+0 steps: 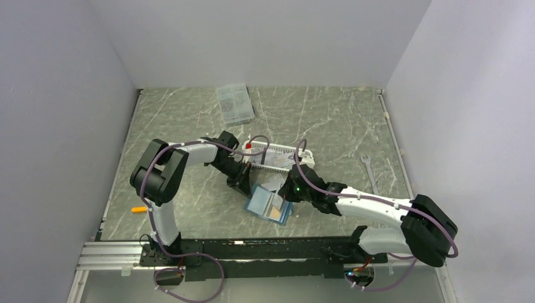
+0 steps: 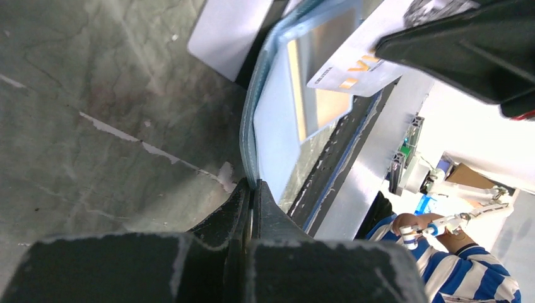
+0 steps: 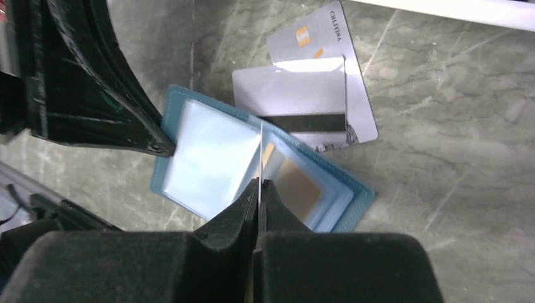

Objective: Put the credit cards into the card holder
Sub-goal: Turn over the card slot in the card holder.

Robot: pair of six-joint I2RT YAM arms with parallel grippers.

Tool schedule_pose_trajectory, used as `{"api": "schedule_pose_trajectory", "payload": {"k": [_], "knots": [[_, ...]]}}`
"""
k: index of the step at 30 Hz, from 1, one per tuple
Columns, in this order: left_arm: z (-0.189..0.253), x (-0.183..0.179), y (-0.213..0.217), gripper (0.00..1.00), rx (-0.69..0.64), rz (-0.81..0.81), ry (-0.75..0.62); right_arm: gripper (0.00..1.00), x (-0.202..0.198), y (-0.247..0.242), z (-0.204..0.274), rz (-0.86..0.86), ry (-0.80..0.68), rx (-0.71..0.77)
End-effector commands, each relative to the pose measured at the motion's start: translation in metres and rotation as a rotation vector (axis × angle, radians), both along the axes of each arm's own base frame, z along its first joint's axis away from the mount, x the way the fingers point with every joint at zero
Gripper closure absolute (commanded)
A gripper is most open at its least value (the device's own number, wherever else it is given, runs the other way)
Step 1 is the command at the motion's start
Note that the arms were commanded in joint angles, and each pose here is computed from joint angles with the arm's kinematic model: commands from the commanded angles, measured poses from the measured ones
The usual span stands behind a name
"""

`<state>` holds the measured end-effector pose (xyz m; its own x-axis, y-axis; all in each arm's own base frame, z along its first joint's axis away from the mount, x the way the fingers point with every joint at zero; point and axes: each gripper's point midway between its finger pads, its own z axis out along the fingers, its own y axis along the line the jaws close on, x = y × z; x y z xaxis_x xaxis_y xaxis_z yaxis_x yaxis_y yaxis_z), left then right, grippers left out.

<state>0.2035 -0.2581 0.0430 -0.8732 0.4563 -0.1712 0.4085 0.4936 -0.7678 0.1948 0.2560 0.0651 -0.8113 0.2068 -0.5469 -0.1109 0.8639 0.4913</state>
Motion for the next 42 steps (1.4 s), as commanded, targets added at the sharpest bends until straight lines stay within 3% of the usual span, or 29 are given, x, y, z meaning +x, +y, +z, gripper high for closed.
{"api": "schedule_pose_trajectory", "payload": {"k": [1, 11, 28, 42], "knots": [[-0.014, -0.002, 0.005, 1.00, -0.014, -0.021, -0.017, 1.00, 0.009, 0.027, 0.020, 0.063, -0.026, 0.213], [-0.029, -0.008, 0.011, 1.00, 0.021, -0.010, -0.004, 1.00, -0.011, 0.031, 0.003, 0.152, 0.097, 0.425], [-0.024, -0.010, 0.009, 1.00, 0.001, -0.004, 0.005, 1.00, -0.064, 0.034, -0.031, 0.284, 0.381, 0.504], [-0.020, -0.010, 0.007, 1.00, -0.016, -0.009, 0.004, 1.00, -0.056, 0.031, -0.044, 0.286, 0.438, 0.510]]}}
